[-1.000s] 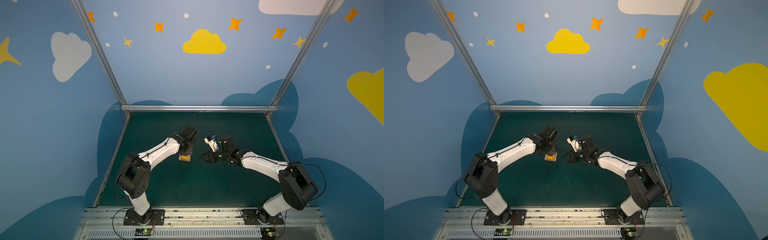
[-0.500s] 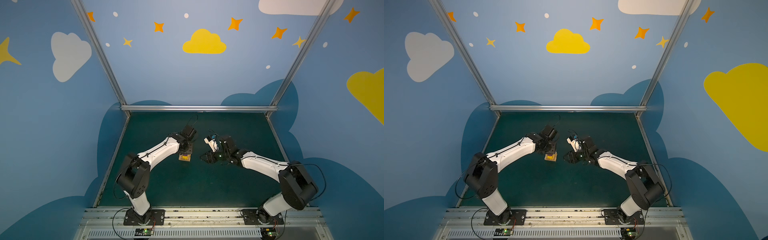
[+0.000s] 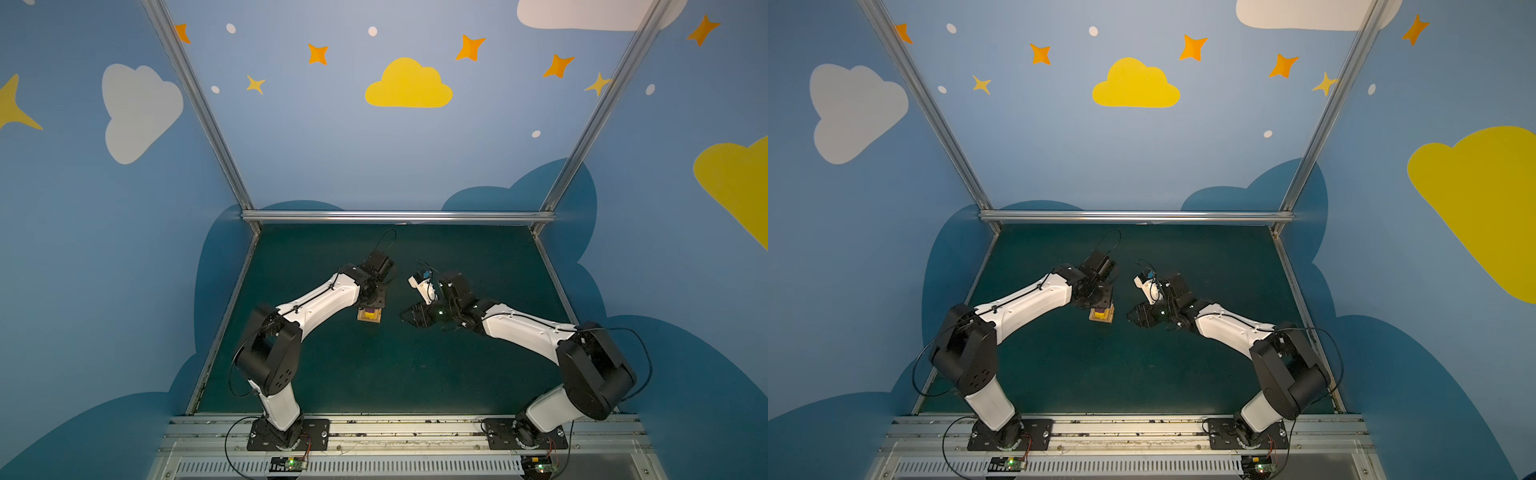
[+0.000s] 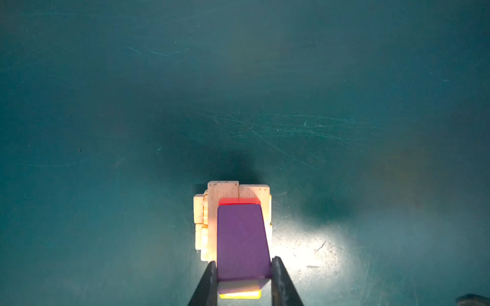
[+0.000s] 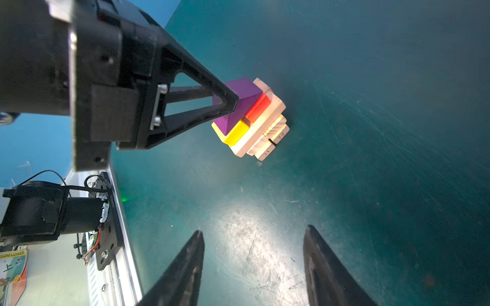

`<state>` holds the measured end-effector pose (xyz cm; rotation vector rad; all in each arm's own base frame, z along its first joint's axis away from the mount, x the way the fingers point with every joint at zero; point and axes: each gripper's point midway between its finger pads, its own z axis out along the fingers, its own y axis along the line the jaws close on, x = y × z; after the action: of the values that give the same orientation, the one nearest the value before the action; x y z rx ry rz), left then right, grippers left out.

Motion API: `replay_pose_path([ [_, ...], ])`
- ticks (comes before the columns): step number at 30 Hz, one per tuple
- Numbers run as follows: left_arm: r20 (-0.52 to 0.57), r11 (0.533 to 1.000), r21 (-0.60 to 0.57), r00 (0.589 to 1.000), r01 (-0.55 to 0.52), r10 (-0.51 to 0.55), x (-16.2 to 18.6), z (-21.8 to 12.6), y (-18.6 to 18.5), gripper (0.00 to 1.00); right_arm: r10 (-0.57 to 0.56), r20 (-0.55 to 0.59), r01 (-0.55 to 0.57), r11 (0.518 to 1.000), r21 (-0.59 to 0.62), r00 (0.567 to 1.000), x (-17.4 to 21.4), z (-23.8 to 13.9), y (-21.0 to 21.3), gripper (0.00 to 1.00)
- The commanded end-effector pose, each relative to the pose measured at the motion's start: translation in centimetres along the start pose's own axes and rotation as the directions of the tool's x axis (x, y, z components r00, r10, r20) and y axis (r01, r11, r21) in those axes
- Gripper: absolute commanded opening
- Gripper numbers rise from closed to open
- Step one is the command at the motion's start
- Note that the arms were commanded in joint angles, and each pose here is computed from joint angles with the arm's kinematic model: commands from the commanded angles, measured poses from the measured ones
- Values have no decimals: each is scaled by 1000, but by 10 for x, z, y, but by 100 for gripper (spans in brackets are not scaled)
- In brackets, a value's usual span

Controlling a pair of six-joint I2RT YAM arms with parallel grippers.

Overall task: Build the wood block tower
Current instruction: 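Lower the purple cube onto the red and yellow cubes with the left gripper, then open the left gripper to release the purple cube on the stack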

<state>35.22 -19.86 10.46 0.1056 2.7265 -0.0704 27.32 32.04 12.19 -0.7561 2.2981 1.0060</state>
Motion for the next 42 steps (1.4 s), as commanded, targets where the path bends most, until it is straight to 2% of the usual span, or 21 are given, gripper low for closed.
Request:
replay_pose_path([
  [1,-15,1000,-18,1000,-7,7,-2,2,3,21,-1,15,1,1000,-10,1000,-2,-4,2,56],
  [6,-16,1000,-14,1000,-8,8,-2,1,2,32,-2,18,3,1000,-10,1000,-3,-4,2,56],
  [20,-25,1000,1,1000,-4,4,-1,1,0,35,-2,17,2,1000,-11,1000,-3,-4,2,56],
  [24,-21,1000,-6,1000,-5,5,-2,0,1,39,-1,16,1,1000,-10,1000,-2,-4,2,56],
  [35,13,1000,6,1000,4,-4,-11,-13,-1,50,0,20,0,1000,-13,1000,-4,-4,3,56],
  [42,80,1000,10,996,26,-27,-20,-30,4,49,3,22,-2,1000,-15,1000,-5,-5,4,56],
])
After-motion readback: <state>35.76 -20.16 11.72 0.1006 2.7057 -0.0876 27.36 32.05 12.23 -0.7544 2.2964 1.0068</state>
